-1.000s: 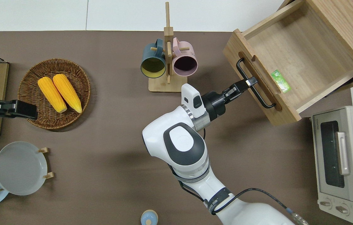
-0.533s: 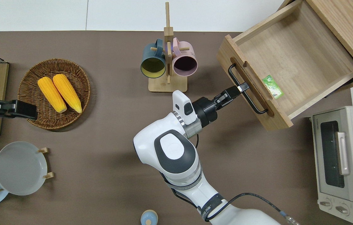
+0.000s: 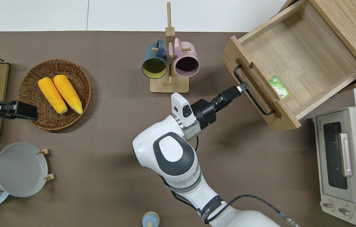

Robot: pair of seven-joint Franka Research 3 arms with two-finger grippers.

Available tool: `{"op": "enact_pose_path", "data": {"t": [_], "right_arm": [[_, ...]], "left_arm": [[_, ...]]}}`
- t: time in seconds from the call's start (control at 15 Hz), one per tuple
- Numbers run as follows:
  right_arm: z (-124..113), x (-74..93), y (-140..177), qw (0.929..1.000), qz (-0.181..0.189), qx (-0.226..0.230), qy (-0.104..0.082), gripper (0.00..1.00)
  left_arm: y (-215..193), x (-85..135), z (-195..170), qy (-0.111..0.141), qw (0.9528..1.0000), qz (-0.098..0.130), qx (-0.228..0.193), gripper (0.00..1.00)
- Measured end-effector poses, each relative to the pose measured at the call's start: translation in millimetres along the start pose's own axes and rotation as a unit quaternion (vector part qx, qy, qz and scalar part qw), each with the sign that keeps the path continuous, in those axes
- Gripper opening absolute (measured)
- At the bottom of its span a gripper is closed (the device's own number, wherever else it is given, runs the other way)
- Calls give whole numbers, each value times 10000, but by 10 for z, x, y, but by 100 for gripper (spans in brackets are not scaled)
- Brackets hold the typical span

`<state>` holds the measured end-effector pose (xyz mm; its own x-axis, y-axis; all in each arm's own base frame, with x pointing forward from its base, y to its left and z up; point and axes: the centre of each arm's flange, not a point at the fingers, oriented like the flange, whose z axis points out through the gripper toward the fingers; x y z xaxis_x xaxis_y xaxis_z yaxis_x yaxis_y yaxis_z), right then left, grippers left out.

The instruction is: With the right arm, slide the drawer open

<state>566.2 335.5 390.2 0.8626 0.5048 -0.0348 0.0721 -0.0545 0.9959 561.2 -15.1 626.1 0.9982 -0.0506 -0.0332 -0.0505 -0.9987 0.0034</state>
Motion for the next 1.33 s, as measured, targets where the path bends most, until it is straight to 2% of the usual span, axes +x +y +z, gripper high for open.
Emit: {"op": "enact_pose_path", "data": {"t": [0.27, 0.33, 0.6, 0.8, 0.93, 1.07, 1.2, 1.33], "right_arm": [[-12, 7, 4, 10000, 15, 2, 8, 96], [-13, 9, 9, 10000, 22, 3, 9, 99], [-55, 4, 6, 9998, 138, 153, -36, 99], [-243, 16, 111, 9951, 529, 796, -252, 99], [-392, 37, 269, 9890, 729, 1236, -350, 99], [-482, 35, 504, 9793, 954, 1717, -481, 99], [-483, -16, 814, 9651, 1192, 2237, -660, 99], [-407, -104, 1162, 9473, 1367, 2784, -799, 99]], "left_arm": [[0, 0, 0, 0, 10000, 0, 0, 100], [0, 0, 0, 0, 10000, 0, 0, 100], [0, 0, 0, 0, 10000, 0, 0, 100], [0, 0, 0, 0, 10000, 0, 0, 100], [0, 0, 0, 0, 10000, 0, 0, 100], [0, 0, 0, 0, 10000, 0, 0, 100], [0, 0, 0, 0, 10000, 0, 0, 100], [0, 0, 0, 0, 10000, 0, 0, 100]]}}
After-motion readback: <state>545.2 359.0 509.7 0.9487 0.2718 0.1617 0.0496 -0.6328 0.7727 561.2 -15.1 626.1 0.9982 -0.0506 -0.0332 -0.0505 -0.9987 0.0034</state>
